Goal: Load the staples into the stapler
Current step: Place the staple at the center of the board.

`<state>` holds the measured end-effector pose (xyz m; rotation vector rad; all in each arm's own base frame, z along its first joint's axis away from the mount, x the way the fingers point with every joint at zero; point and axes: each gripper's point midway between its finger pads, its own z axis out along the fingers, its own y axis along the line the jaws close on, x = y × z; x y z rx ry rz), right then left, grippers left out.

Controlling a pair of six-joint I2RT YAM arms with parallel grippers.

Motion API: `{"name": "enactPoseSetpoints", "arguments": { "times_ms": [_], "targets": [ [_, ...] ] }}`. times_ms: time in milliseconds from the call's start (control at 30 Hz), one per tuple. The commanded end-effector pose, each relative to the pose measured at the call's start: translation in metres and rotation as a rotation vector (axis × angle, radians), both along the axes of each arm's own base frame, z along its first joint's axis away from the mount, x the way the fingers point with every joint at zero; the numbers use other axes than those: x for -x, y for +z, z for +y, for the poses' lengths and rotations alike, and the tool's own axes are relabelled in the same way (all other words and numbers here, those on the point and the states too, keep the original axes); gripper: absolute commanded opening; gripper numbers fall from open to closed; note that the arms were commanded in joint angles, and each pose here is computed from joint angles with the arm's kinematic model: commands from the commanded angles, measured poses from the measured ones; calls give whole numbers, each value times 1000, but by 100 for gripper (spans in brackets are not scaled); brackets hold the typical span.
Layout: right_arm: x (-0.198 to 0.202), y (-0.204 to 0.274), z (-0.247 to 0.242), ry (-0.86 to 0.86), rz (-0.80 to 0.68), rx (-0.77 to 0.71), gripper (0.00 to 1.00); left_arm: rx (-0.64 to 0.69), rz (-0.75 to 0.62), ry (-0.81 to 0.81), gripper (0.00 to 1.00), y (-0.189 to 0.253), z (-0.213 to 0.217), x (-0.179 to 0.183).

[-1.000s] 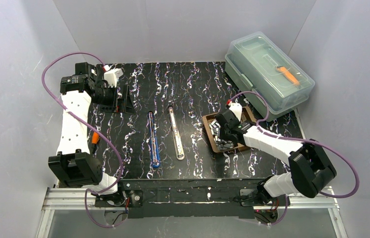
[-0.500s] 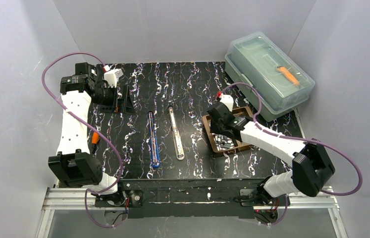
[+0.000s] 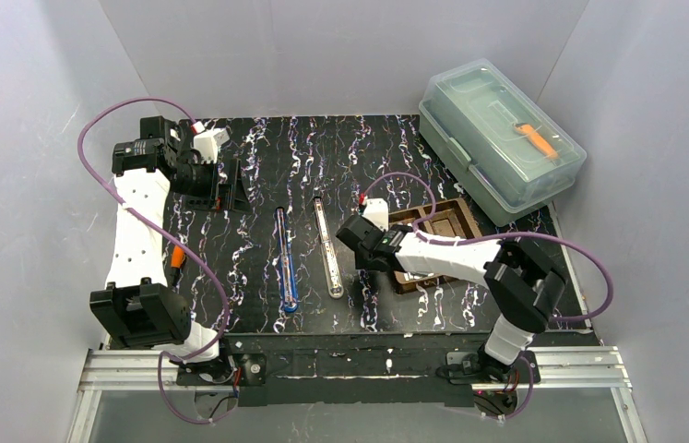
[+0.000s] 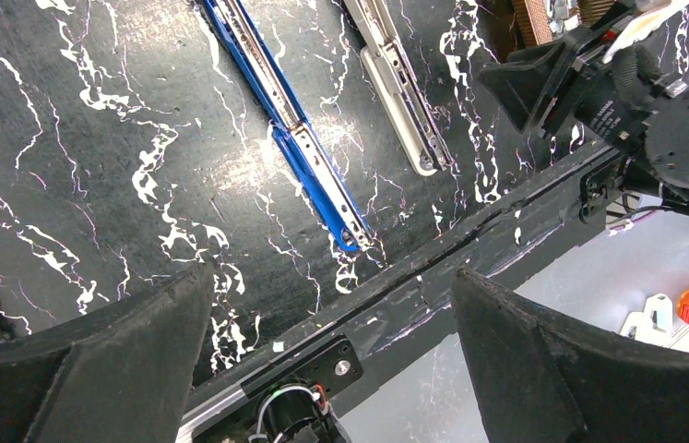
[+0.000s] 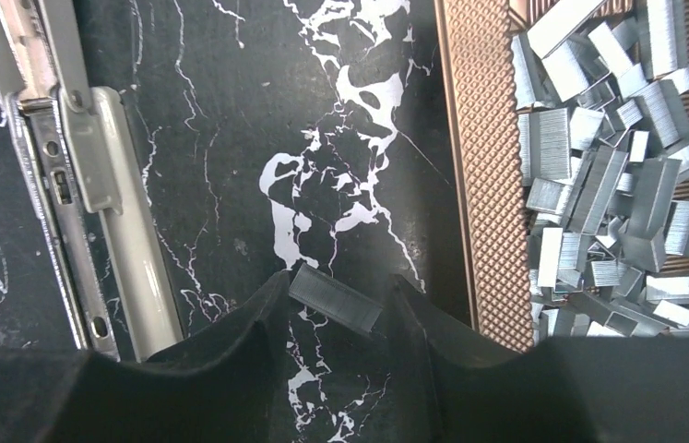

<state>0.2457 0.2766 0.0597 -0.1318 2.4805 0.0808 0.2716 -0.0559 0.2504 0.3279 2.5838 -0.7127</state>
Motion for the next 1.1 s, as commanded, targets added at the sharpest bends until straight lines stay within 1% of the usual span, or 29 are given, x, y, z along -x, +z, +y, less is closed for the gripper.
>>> {"name": "enactPoseSetpoints", "arguments": {
  "times_ms": [0,200,300,467,600,700,833,933,1067],
  "targets": [
    [-9,5,9,-69,-48,-41,26,-4,-20,-15,99,10,-2,7],
    [-2,-11,14,-49,-9,-54,35,-8,-23,-20,99,10,-2,7],
    [0,-15,17,-38,5,-61,42,-8,-25,-21,99,11,-2,7],
    [2,-13,18,-18,12,-62,59,-8,-28,-24,99,12,-2,7],
    [-1,4,22,1,-5,-77,68,-7,-30,-25,99,13,-2,7],
    [-6,30,22,7,-50,-94,69,-2,-30,-26,99,13,-3,8],
    [-21,62,0,-35,-106,-112,68,2,-29,-28,99,13,-4,8],
    [-34,71,-31,-87,-120,-113,66,3,-26,-29,99,14,-4,9],
    [-47,66,-72,-148,-106,-112,64,5,-32,-31,99,18,-4,8]
  ]
}}
